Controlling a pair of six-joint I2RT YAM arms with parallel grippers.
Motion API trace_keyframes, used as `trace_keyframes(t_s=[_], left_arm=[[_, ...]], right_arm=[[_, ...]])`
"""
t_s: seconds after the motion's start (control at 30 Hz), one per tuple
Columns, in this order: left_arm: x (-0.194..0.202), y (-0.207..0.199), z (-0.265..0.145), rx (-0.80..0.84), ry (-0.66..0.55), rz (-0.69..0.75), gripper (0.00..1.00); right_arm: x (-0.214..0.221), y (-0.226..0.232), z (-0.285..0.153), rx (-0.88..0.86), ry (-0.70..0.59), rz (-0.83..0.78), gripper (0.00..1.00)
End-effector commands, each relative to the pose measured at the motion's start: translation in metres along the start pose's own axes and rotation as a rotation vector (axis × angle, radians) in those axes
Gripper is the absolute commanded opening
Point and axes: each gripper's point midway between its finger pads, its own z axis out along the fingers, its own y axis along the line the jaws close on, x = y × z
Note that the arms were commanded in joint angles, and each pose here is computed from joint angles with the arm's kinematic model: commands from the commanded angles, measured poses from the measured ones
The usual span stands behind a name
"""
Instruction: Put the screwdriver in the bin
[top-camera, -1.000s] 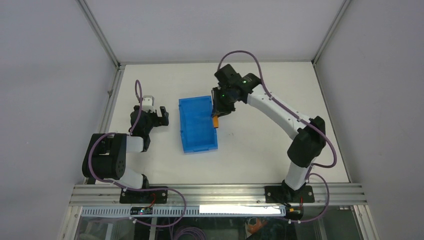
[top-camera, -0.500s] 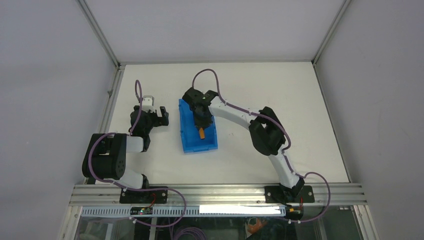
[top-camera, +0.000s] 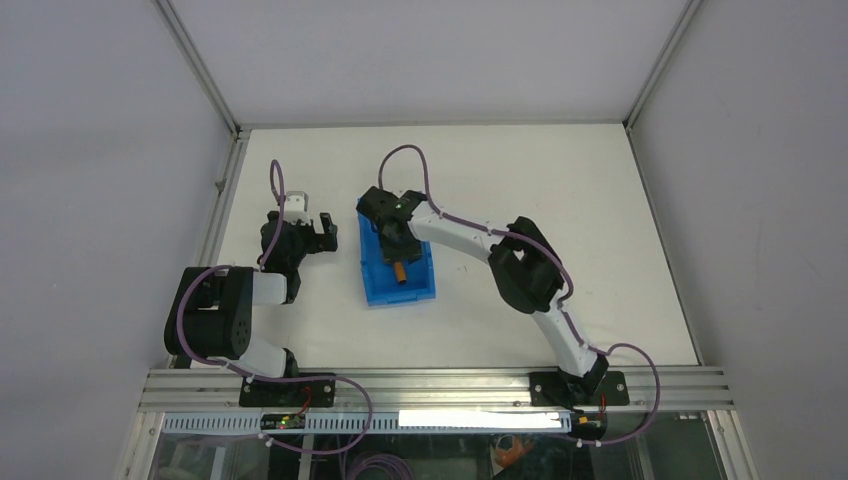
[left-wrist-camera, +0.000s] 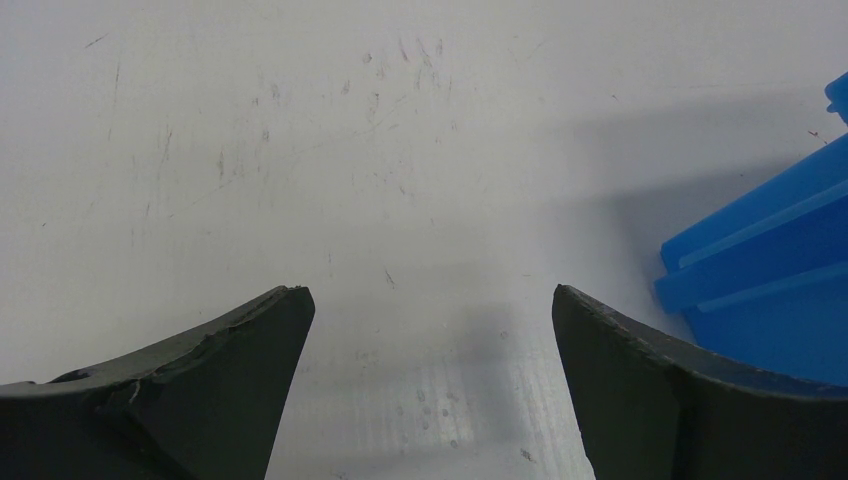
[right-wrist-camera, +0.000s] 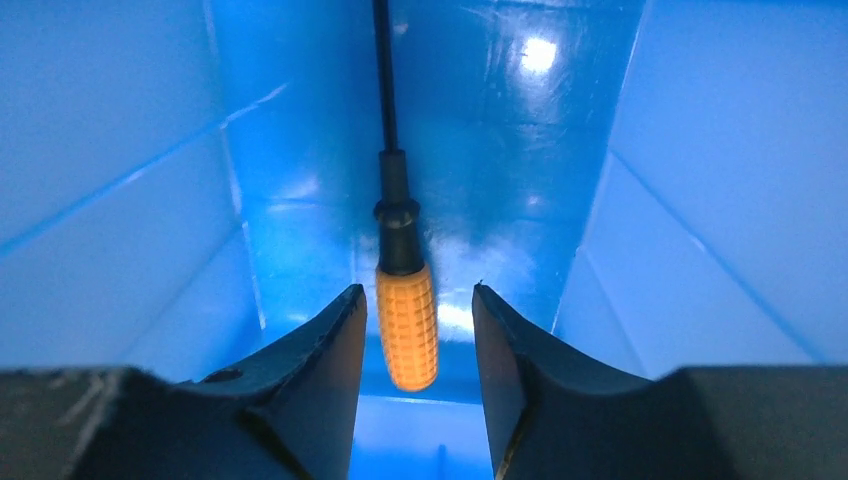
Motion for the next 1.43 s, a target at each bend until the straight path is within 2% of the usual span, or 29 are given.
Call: trace_keyframes(t_s=[0.0, 0.07, 0.1, 0.13, 0.17, 0.2, 0.27, 0.4, 0.63, 0.9, 1.17, 1.4], left_arm=[[-0.026, -0.002, 0.004, 0.017, -0.085, 0.001, 0.99], [-0.025, -0.002, 0.004, 0.016, -0.085, 0.001, 0.99], [-0.026, -0.002, 0.004, 0.017, -0.086, 0.001, 0.99], [-0.026, -0.002, 0.004, 0.017, -0.086, 0.001, 0.99], [-0.025, -0.002, 0.004, 0.017, -0.085, 0.001, 0.99], [-0.026, -0.002, 0.004, 0.016, -0.086, 0.001, 0.99], [-0.026, -0.002, 0.004, 0.016, -0.087, 0.001, 0.99], [-0.026, -0.002, 0.004, 0.017, -0.086, 0.001, 0.99], [-0.026, -0.002, 0.004, 0.018, -0.086, 0.001, 0.99], [-0.026, -0.002, 0.004, 0.017, -0.085, 0.001, 0.99], [-0.026, -0.002, 0.004, 0.017, -0.086, 0.001, 0.99], [-0.025, -0.002, 0.004, 0.017, -0.085, 0.001, 0.99]], right_arm=[[-0.049, 0.019, -0.091, -0.149, -0.211, 0.037, 0.46], [-0.055, 0.02, -0.121, -0.207, -0.251, 0.019, 0.47], [-0.057, 0.021, -0.136, -0.239, -0.272, 0.003, 0.52], [-0.058, 0.021, -0.152, -0.281, -0.293, -0.019, 0.67], [-0.057, 0.02, -0.167, -0.318, -0.312, -0.041, 0.89], [-0.057, 0.018, -0.181, -0.351, -0.34, -0.061, 0.98], [-0.055, 0.007, -0.212, -0.408, -0.401, -0.09, 0.99], [-0.055, -0.043, -0.231, -0.401, -0.486, -0.065, 0.99], [-0.036, -0.161, -0.209, -0.272, -0.591, 0.103, 0.99], [0.009, -0.267, -0.146, -0.019, -0.705, 0.292, 0.99], [0.042, -0.281, -0.101, -0.006, -0.74, 0.395, 0.99], [0.043, -0.277, -0.095, -0.024, -0.734, 0.386, 0.99]])
